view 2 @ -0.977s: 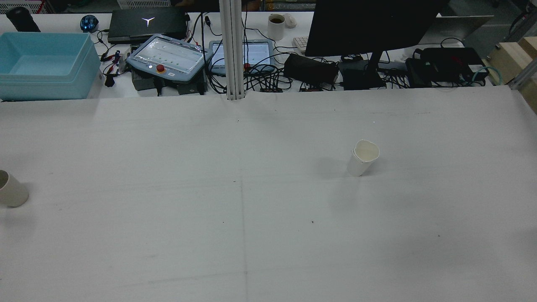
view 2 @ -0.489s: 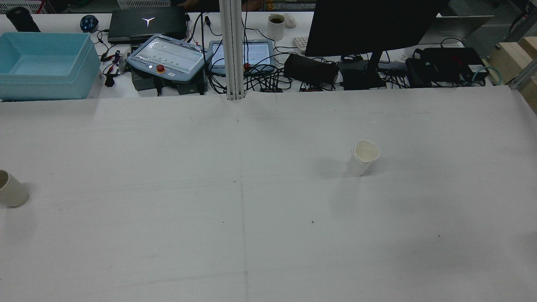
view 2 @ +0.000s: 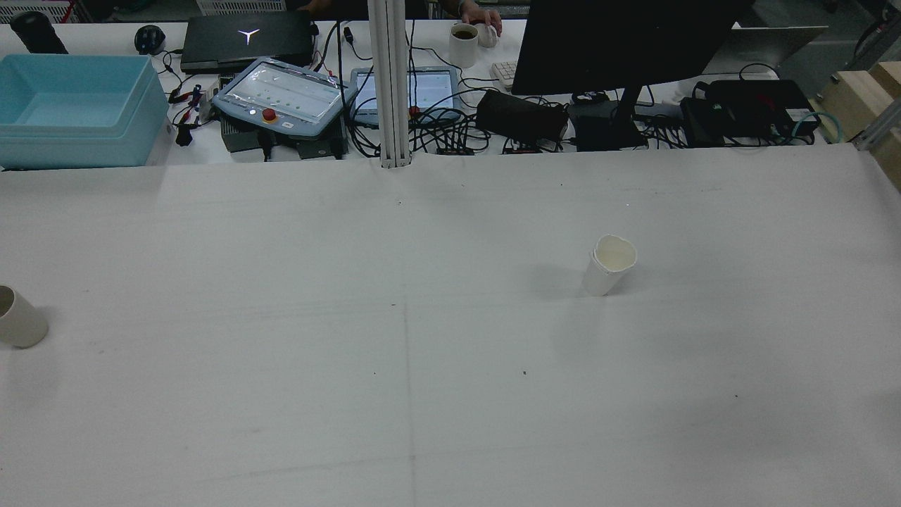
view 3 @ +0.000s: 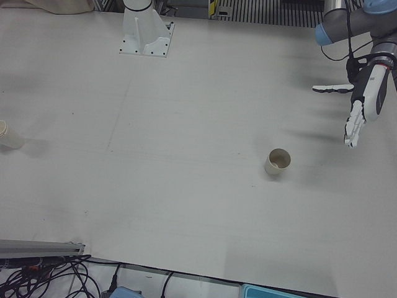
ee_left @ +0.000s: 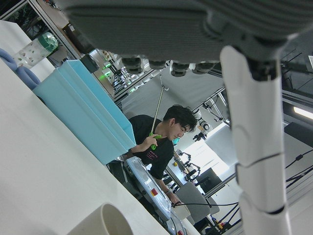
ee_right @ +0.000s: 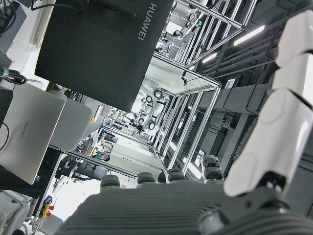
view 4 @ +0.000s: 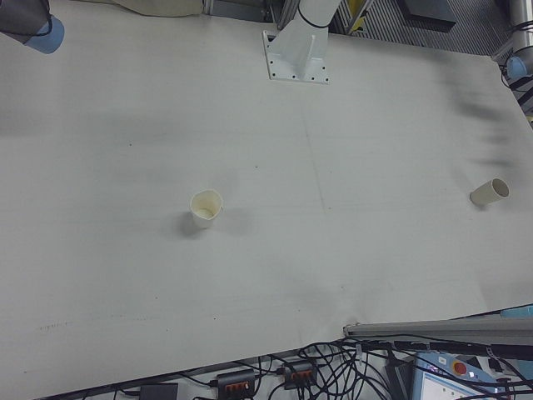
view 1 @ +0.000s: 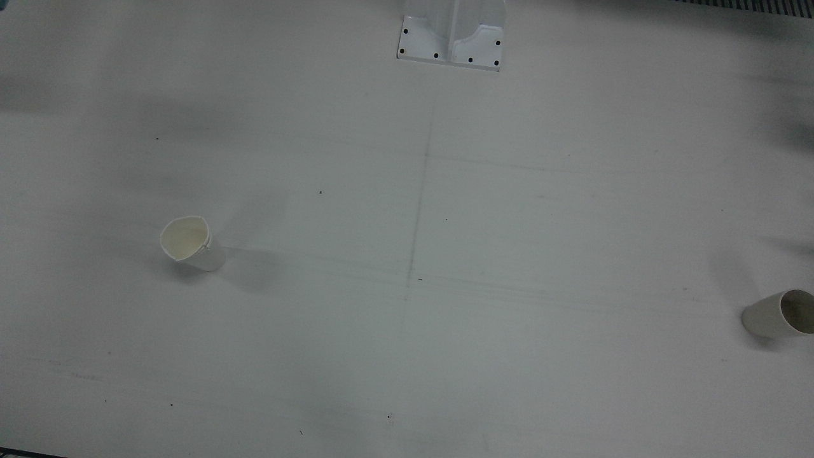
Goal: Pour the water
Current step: 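Reach the left hand toward the beige cup at the table edge, then close the left hand fingers around the beige cup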
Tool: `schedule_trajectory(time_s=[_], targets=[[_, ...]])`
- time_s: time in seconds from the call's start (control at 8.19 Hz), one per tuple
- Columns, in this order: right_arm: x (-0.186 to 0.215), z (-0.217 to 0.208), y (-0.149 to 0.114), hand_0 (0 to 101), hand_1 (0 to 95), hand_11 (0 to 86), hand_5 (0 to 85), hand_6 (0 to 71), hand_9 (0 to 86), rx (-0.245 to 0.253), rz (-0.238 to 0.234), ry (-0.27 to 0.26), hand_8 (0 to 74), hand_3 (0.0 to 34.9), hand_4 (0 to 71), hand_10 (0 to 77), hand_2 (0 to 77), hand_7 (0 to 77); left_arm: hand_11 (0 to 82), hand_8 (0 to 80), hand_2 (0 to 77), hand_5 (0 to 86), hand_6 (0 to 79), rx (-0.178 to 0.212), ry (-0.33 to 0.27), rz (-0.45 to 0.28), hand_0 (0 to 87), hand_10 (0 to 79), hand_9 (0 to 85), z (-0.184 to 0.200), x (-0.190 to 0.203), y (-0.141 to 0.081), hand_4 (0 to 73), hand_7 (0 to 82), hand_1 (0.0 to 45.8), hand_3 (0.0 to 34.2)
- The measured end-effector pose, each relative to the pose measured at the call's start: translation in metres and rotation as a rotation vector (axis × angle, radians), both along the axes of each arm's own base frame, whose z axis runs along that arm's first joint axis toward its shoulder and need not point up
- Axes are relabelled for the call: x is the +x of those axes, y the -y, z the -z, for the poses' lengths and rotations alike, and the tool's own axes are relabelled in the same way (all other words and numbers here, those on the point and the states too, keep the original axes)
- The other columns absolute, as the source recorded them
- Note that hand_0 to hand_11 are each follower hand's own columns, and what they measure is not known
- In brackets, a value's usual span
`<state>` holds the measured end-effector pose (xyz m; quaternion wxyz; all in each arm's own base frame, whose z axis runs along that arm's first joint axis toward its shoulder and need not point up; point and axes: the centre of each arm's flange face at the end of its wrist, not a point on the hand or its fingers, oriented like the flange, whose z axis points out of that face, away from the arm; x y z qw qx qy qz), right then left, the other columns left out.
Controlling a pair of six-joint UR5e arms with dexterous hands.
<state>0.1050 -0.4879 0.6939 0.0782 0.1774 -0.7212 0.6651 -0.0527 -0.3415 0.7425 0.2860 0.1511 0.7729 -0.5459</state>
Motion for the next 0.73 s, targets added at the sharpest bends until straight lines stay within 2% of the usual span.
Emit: schedule_trajectory(time_s=[0.12,0.24,0.37,0.61,0.73], targets=[[-0.002,0.000,0.000,46,13.6,1.1,10.4,0.5,1.1,-0.002,0.005,-0.001,0.5,13.0,2.2,0.5,12.0,4.9,5.5,0.5,1.1,0.0,0.5,0.000,0.004,-0.004,58.2,2.7,1.6,-0.027,0.007,0.002,3.8,6.5,19.6,3.5],[-0.005,0.000,0.001,46,13.6,1.1,10.4,0.5,1.1,-0.003,0.011,-0.002,0.5,12.5,1.6,0.5,12.0,4.9,7.6,0.5,1.1,0.0,0.0,0.005,-0.011,-0.011,63.5,2.7,1.6,-0.041,0.015,0.005,2.2,6.5,25.1,6.0],[-0.008,-0.001,0.001,46,13.6,1.1,10.4,0.5,1.1,-0.005,0.016,-0.004,0.5,12.5,1.6,0.5,12.0,4.9,7.6,0.5,1.1,0.0,0.0,0.013,-0.044,-0.020,63.4,2.7,1.6,-0.042,0.030,0.015,2.2,6.5,25.1,5.8],[-0.010,-0.002,0.001,46,13.1,1.1,10.4,0.5,1.1,-0.008,0.021,-0.006,0.5,12.6,1.6,0.5,12.0,4.9,4.9,0.5,1.1,0.0,0.0,0.027,-0.163,-0.068,62.3,2.7,1.6,-0.028,0.109,0.052,1.6,6.5,24.0,5.8],[-0.010,-0.005,-0.001,46,13.1,1.1,10.4,0.5,1.1,-0.013,0.022,-0.005,0.5,12.6,1.6,0.5,12.0,4.9,5.5,0.5,1.1,0.0,0.0,0.009,-0.210,-0.083,63.0,1.6,1.6,-0.024,0.139,0.057,2.2,6.5,25.6,5.8]])
